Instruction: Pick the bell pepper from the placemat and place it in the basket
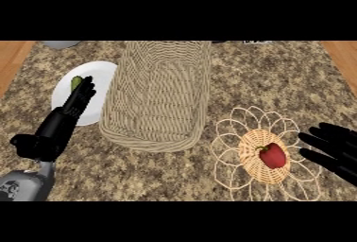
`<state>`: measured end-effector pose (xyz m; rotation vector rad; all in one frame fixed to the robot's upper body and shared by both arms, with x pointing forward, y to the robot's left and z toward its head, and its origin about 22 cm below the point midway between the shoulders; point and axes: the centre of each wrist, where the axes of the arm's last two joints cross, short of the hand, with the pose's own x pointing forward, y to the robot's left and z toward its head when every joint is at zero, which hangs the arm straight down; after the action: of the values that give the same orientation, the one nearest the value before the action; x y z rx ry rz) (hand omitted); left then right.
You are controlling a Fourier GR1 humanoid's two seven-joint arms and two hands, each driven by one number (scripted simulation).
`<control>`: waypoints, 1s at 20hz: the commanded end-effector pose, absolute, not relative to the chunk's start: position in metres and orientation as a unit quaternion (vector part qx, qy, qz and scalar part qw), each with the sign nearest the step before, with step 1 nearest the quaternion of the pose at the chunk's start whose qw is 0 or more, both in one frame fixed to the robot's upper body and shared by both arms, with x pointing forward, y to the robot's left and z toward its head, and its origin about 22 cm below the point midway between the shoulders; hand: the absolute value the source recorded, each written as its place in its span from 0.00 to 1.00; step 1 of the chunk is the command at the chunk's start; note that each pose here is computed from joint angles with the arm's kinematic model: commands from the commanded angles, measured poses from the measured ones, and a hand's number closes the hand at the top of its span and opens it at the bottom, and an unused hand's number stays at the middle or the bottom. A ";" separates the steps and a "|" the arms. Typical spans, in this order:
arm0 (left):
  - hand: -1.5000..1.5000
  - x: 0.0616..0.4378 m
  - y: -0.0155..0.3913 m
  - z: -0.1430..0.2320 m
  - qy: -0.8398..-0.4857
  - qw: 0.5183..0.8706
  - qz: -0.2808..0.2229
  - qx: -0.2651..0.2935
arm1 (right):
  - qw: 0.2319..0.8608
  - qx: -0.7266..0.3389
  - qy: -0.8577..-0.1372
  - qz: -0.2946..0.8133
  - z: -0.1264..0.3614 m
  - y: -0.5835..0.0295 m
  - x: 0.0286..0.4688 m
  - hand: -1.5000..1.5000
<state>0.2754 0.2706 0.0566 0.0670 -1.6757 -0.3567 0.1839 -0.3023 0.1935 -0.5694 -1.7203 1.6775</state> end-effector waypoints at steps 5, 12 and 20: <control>0.50 0.271 0.260 0.067 -0.742 0.650 -0.162 0.027 | 0.373 -0.201 -0.594 0.684 0.232 -0.328 0.162 0.00; 0.50 0.283 0.276 0.048 -0.739 0.653 -0.165 0.016 | 0.375 -0.209 -0.604 0.672 0.210 -0.354 0.163 0.00; 0.50 0.284 0.267 0.076 -0.751 0.639 -0.167 0.016 | 0.397 -0.186 -0.626 0.644 0.176 -0.352 0.193 0.00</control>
<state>0.2768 0.2678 0.0597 0.0471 -1.6918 -0.3787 0.1771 -0.3541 0.1961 -0.5377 -1.5887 1.6301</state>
